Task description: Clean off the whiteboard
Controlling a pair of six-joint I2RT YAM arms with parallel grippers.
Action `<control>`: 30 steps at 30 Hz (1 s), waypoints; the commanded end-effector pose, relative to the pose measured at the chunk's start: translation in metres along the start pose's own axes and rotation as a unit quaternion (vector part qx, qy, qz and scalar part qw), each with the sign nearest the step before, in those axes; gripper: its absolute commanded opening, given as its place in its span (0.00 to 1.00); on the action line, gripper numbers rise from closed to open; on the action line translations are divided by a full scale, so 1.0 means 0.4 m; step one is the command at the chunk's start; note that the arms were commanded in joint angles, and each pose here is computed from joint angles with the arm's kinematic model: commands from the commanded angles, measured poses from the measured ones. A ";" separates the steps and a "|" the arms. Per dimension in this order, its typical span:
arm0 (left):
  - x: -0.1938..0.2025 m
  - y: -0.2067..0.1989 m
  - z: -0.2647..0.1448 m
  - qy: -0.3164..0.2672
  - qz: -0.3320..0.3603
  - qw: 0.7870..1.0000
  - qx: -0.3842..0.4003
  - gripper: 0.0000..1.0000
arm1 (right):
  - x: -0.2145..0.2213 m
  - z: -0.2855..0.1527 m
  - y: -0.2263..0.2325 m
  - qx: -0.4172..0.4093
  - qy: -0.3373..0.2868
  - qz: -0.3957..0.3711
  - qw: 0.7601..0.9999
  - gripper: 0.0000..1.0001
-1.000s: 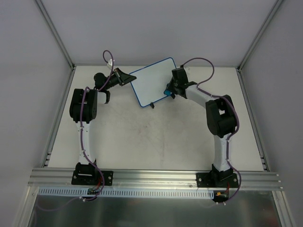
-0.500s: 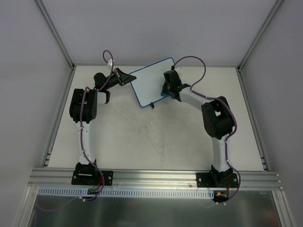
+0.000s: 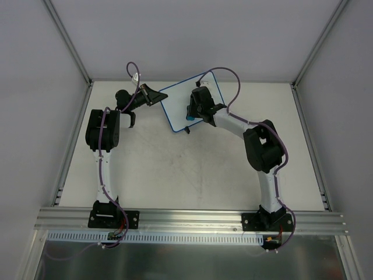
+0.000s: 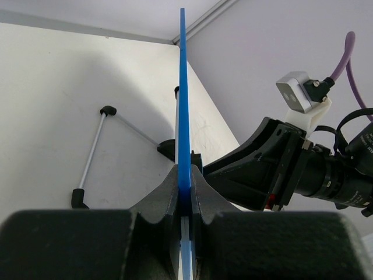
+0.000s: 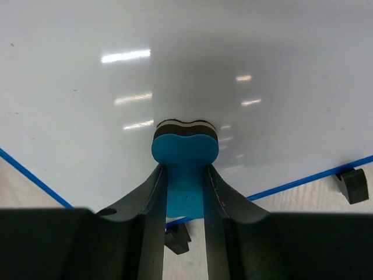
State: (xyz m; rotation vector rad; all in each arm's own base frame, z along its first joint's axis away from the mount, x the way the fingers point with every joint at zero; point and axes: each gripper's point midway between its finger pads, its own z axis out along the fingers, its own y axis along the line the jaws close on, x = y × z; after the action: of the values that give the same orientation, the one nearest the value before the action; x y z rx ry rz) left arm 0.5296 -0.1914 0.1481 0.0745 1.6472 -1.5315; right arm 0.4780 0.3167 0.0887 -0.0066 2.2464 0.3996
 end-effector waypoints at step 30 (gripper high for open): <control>0.011 -0.105 -0.006 0.027 0.062 0.995 0.075 0.00 | 0.035 -0.363 -0.198 0.096 0.017 -0.082 0.992 0.00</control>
State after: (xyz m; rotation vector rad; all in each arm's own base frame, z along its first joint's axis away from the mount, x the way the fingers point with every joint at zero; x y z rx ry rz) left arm 0.5284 -0.1915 0.1486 0.0596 1.6552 -1.5509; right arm 0.3921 0.2461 0.1491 -0.1770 2.2053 0.2552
